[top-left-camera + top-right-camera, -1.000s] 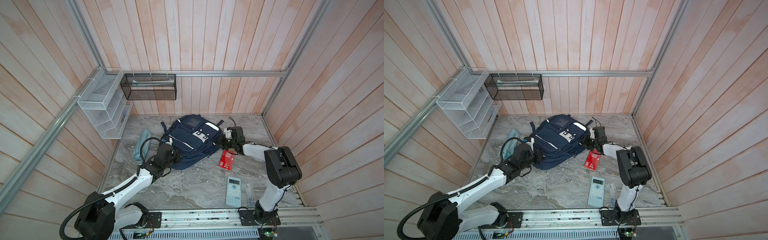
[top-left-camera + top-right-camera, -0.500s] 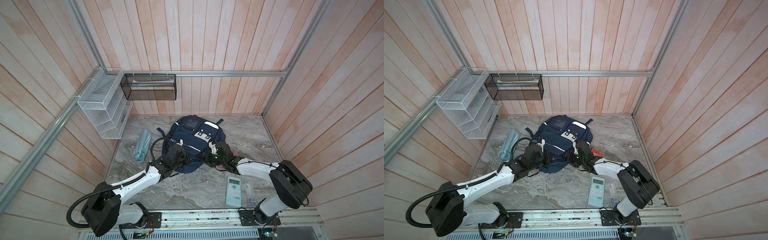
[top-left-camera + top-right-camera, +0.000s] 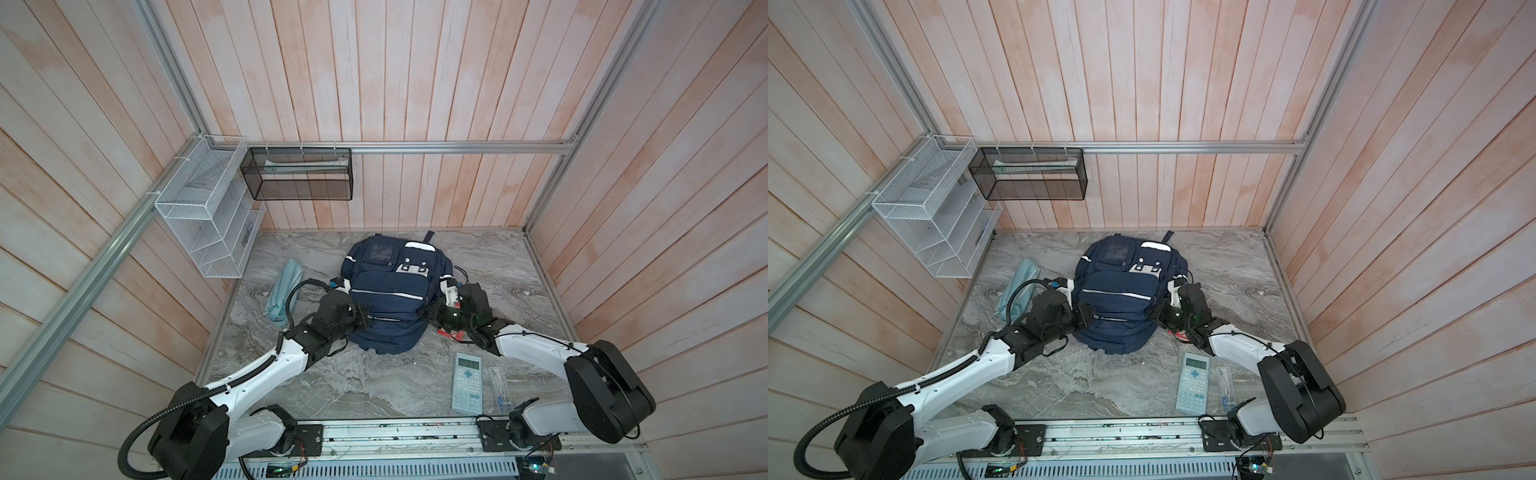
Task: Pack the student bag
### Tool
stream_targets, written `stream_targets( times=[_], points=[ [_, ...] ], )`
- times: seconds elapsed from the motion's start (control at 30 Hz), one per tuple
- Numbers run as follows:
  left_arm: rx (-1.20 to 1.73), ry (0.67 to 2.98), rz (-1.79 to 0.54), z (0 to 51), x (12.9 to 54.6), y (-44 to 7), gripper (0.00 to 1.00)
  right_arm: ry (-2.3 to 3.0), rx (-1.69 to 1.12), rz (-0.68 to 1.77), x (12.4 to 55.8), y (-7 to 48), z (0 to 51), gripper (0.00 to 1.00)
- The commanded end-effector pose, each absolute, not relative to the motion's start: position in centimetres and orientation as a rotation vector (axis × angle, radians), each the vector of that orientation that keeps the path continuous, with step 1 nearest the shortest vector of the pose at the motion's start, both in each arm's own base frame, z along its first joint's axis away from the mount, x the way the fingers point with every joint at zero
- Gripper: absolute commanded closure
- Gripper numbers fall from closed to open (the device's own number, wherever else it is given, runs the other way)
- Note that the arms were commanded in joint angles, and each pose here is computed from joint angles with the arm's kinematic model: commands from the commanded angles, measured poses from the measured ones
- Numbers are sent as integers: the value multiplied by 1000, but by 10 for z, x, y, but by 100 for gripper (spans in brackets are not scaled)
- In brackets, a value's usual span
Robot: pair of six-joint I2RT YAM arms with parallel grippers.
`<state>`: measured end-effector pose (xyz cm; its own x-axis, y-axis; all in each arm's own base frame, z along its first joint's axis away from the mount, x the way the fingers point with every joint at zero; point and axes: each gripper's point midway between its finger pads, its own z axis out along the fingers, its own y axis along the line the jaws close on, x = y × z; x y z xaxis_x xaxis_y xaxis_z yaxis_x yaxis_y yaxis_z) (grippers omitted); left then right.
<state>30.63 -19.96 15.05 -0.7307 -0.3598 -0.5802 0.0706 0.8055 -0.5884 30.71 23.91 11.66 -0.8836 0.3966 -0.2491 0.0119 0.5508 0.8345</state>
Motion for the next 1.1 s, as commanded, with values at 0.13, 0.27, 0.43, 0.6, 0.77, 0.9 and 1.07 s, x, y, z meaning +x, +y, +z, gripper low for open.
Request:
stream_targets(
  times=[0.13,0.27,0.43,0.6,0.77,0.9,1.07],
  points=[
    [-229,2221,-643,167,319,-153,100,2438,450,1018,374,150,84,100],
    [-192,2238,-749,172,307,-177,100,2432,250,1143,388,191,111,68],
    [-170,2225,-824,180,303,-202,100,2508,313,942,369,198,134,41],
    [-151,2249,-907,170,306,-232,100,2420,407,1198,307,249,160,27],
    [-96,2225,-936,187,303,-253,100,2356,457,1403,288,297,148,25],
    [-83,2235,-975,185,293,-261,100,2382,404,1401,305,324,137,26],
    [-103,2250,-970,174,285,-257,100,2363,420,1430,319,328,119,74]
  ],
)
